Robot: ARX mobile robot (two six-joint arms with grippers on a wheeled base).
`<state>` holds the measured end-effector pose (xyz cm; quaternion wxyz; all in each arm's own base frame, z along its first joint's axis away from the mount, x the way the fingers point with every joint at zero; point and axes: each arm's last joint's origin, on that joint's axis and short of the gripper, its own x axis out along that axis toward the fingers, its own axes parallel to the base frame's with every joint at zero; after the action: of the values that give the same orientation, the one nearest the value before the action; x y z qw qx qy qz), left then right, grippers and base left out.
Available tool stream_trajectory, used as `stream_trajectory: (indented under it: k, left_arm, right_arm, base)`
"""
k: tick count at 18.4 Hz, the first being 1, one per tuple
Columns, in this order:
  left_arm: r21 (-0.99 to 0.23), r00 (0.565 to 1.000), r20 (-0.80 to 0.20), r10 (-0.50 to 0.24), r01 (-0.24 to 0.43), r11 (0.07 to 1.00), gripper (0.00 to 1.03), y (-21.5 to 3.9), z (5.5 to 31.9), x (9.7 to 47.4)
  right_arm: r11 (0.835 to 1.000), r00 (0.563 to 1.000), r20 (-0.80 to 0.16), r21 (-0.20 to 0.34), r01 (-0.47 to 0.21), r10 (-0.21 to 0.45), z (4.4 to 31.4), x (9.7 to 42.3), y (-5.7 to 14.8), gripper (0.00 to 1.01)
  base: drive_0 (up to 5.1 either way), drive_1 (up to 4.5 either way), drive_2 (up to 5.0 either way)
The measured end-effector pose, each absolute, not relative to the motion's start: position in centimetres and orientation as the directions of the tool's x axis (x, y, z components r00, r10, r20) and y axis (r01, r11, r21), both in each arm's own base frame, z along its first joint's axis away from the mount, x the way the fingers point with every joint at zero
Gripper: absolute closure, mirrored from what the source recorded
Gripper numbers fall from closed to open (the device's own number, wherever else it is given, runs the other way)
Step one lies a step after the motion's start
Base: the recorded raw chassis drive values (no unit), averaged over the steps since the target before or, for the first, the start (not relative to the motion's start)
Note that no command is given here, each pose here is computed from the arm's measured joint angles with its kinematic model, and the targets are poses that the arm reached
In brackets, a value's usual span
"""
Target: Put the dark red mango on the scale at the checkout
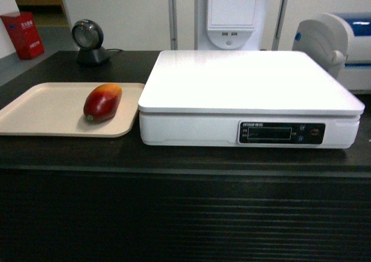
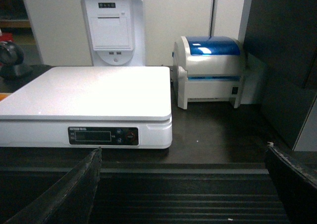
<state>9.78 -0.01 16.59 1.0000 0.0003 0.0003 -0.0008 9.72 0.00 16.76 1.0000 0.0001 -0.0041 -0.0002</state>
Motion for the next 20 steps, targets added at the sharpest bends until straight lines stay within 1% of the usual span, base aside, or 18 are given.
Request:
stream_trajectory:
  k: [20]
  left_arm:
    - [0.001, 1.0, -0.003, -0.001, 0.001, 1.0, 0.05, -0.01, 16.58, 9.77]
  right_arm:
    - [1.0, 1.0, 0.005, -0.001, 0.0, 0.0, 16.73, 9.72, 0.0, 0.03]
  base:
    - [0.0, 0.0, 0.0]
